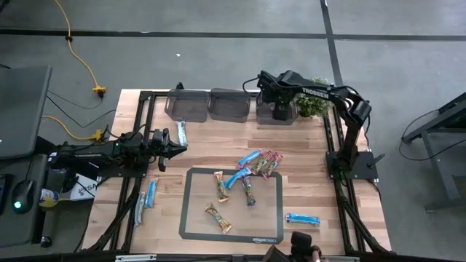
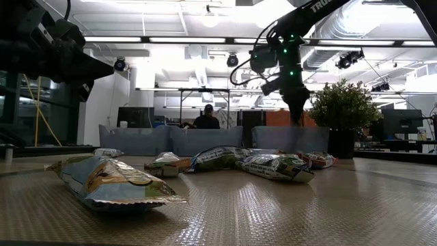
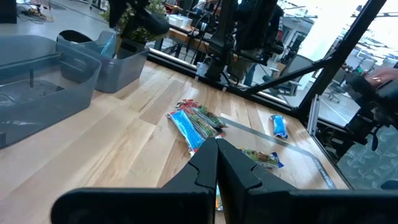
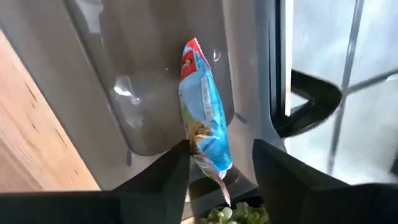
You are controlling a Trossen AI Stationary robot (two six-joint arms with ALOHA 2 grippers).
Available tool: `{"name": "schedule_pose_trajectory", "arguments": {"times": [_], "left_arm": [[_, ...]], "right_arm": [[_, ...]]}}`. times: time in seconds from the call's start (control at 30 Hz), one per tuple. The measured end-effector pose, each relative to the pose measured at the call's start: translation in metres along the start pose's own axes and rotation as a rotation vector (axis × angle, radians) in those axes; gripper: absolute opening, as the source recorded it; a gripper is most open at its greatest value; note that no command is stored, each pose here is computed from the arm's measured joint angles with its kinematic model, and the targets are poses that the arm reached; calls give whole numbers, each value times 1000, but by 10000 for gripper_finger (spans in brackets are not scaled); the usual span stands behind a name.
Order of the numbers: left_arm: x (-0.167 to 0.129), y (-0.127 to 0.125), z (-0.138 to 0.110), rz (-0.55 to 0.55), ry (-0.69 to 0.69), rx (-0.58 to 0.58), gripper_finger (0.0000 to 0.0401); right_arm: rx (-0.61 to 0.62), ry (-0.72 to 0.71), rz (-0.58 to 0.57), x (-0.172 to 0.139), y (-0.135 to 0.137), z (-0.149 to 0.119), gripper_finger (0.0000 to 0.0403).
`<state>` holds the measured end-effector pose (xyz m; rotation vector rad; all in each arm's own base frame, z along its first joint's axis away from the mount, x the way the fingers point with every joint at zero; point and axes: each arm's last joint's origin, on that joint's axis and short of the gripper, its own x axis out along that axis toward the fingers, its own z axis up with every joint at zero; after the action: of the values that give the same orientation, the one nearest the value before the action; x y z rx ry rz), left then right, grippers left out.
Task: Pick and place Granola Bars by type
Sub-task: Put the red granola bar into the right black bin
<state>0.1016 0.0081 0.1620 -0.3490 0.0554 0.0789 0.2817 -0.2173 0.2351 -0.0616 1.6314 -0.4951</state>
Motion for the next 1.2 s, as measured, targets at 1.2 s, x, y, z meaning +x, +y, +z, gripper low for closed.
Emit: {"name": "schedule_pose_trajectory", "arguments": {"times": [1.2], "left_arm": [[0, 0, 0, 1, -1, 0, 0]], "right_arm": [[-783, -388, 276, -136, 119, -25, 211]]}}
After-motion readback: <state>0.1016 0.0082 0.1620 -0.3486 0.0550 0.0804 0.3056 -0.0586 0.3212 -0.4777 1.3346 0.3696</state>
